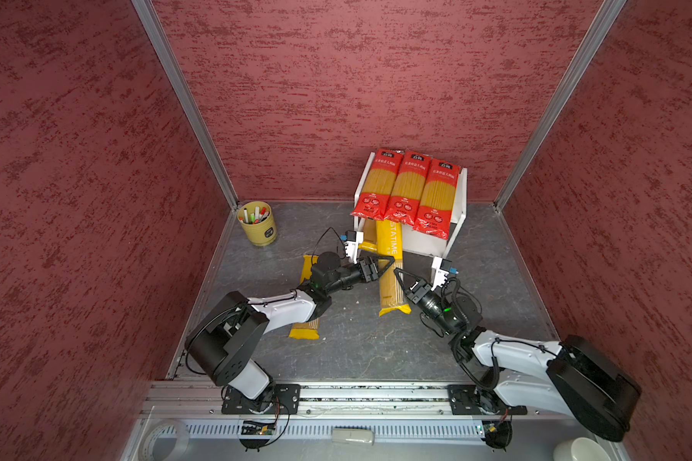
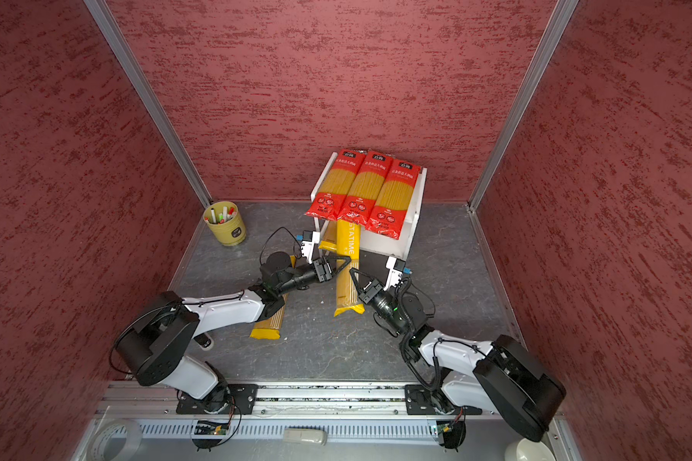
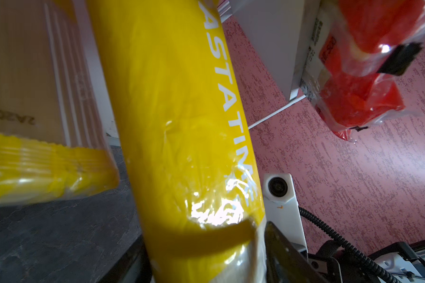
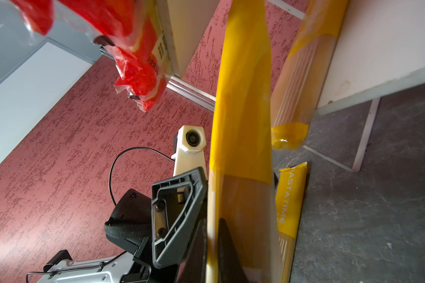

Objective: Arrange pasta packages on shelves
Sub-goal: Pick up the pasta bag from the center of the table.

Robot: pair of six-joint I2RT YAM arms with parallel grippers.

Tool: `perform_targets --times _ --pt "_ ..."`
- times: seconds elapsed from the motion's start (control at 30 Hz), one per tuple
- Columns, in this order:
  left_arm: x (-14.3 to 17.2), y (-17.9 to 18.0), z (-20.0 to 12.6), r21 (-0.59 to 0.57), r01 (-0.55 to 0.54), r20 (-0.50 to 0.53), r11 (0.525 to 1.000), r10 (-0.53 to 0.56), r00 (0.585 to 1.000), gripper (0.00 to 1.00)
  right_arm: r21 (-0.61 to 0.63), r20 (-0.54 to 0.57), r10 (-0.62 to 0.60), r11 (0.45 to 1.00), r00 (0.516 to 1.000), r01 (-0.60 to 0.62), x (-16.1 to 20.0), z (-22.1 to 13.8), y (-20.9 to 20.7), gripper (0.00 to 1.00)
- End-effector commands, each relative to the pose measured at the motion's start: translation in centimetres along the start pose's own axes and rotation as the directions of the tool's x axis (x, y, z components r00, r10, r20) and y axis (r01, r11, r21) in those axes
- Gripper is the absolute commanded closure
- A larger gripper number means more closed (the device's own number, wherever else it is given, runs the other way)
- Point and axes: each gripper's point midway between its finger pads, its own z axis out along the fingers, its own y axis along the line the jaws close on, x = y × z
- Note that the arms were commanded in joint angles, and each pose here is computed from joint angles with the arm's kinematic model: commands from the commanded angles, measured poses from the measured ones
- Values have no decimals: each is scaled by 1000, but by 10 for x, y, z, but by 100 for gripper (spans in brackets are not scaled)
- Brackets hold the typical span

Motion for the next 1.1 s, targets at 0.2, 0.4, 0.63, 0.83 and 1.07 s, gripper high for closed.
perform_targets --times 0.2,0.4,0.63,0.83,1.07 --pt "-14 -19 6 71 -32 20 997 30 999 63 -219 94 61 975 994 -39 -32 2 57 100" --pt "-20 -17 6 54 -9 33 999 7 999 78 -105 81 38 994 996 -29 -27 9 33 91" --pt "-42 -20 6 36 43 68 998 -45 997 94 53 53 -21 998 998 19 -18 1 0 51" --pt "-67 -23 7 18 69 116 997 -71 991 100 167 -40 -81 982 996 87 -2 -9 -25 33" --pt "-91 -20 22 32 158 187 987 -161 969 100 143 -85 -21 989 996 33 10 -4 -27 26"
